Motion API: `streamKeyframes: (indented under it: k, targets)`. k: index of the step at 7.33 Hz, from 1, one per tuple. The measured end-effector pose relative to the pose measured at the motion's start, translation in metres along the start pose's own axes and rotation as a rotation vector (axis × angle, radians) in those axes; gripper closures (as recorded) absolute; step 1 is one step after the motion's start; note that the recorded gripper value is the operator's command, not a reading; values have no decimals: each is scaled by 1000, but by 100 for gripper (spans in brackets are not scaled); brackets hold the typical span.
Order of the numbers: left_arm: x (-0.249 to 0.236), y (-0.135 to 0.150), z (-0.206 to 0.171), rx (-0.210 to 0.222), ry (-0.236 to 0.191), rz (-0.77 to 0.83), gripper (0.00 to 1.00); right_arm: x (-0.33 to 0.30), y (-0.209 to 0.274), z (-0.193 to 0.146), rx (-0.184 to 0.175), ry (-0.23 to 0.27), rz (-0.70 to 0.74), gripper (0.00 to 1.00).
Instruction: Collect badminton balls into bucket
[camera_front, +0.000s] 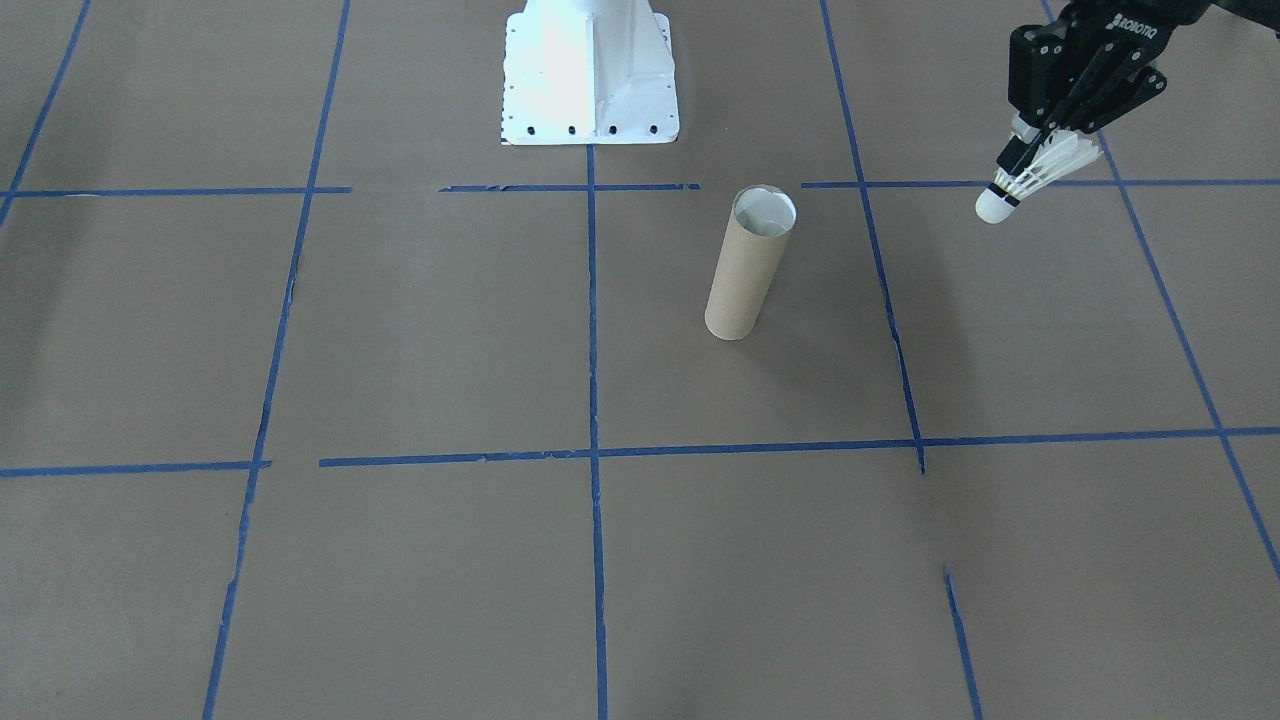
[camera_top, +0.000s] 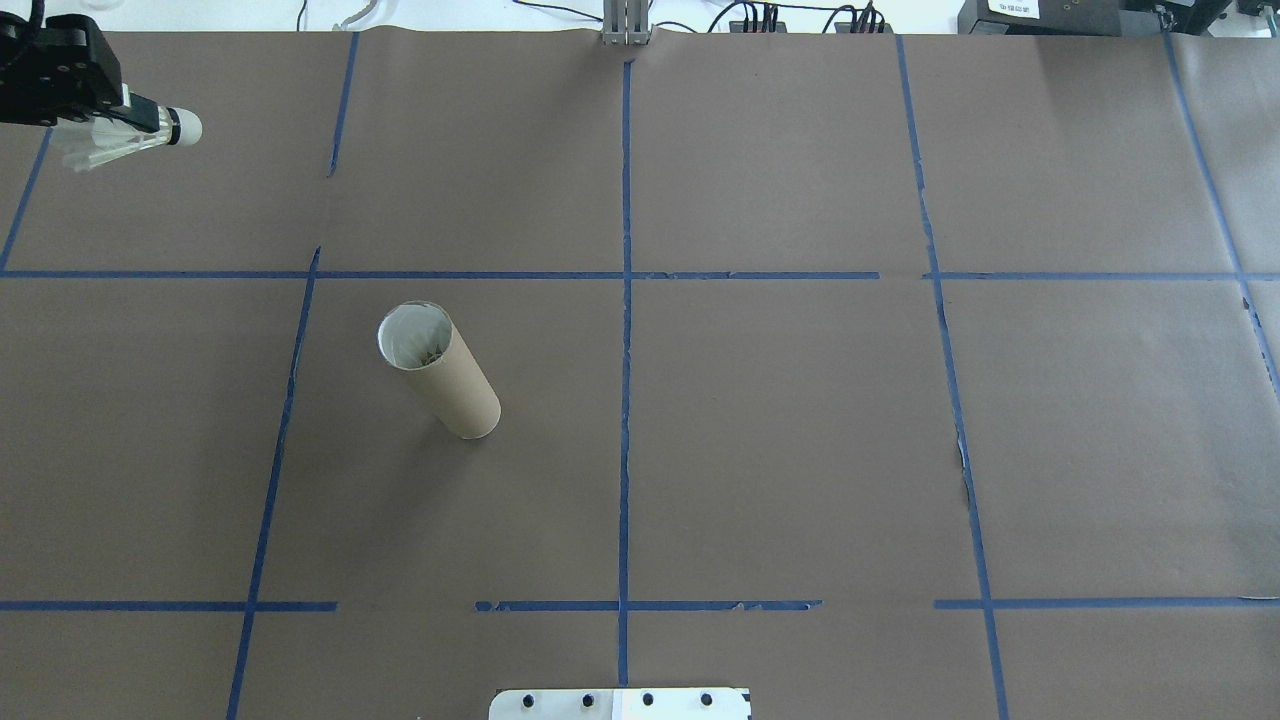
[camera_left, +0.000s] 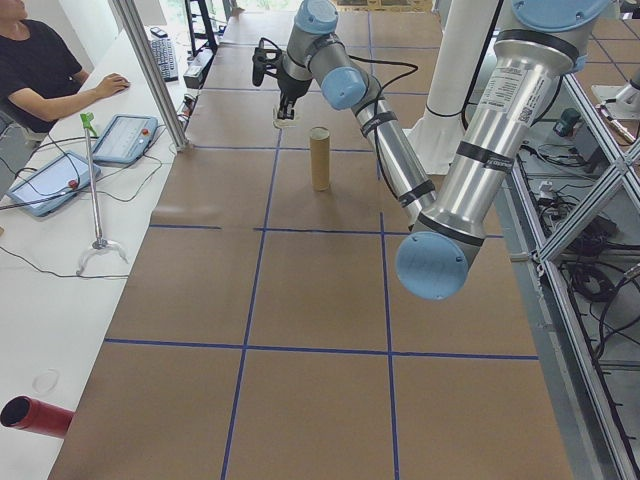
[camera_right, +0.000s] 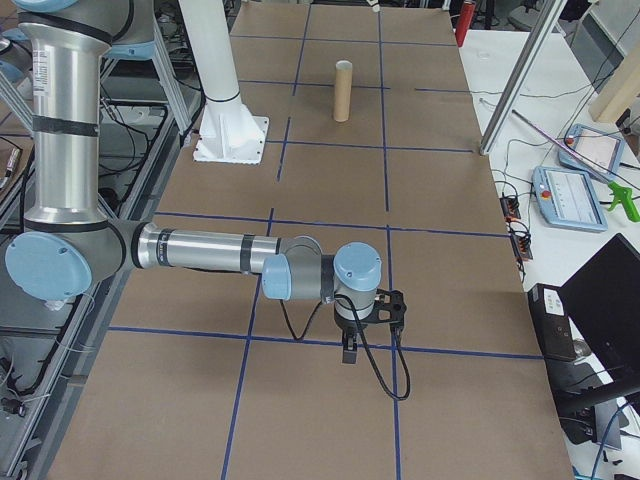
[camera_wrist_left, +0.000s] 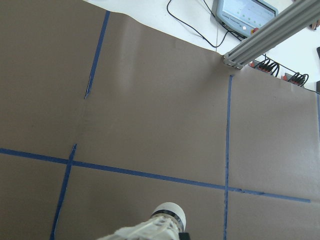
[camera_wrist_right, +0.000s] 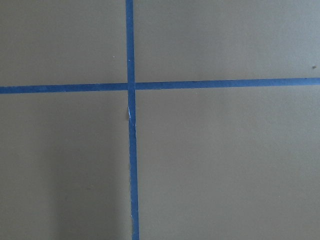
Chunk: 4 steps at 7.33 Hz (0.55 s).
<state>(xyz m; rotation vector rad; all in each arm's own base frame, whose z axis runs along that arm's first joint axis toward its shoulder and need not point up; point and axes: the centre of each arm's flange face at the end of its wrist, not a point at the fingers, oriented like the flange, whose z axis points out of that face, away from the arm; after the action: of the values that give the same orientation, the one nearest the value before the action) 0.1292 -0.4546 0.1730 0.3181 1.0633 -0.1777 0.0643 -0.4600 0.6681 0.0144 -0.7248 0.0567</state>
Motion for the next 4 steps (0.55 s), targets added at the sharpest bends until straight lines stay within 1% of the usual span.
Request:
streamKeyframes:
  k: [1, 2, 4]
  targets:
    - [14, 5, -3, -17, -33, 63, 100, 0, 0, 0, 0, 0, 0, 0]
    - [31, 12, 0, -39, -81, 123, 100, 0, 0, 0, 0, 0, 0, 0]
    - [68, 35, 13, -87, -186, 193, 100, 0, 0, 0, 0, 0, 0, 0]
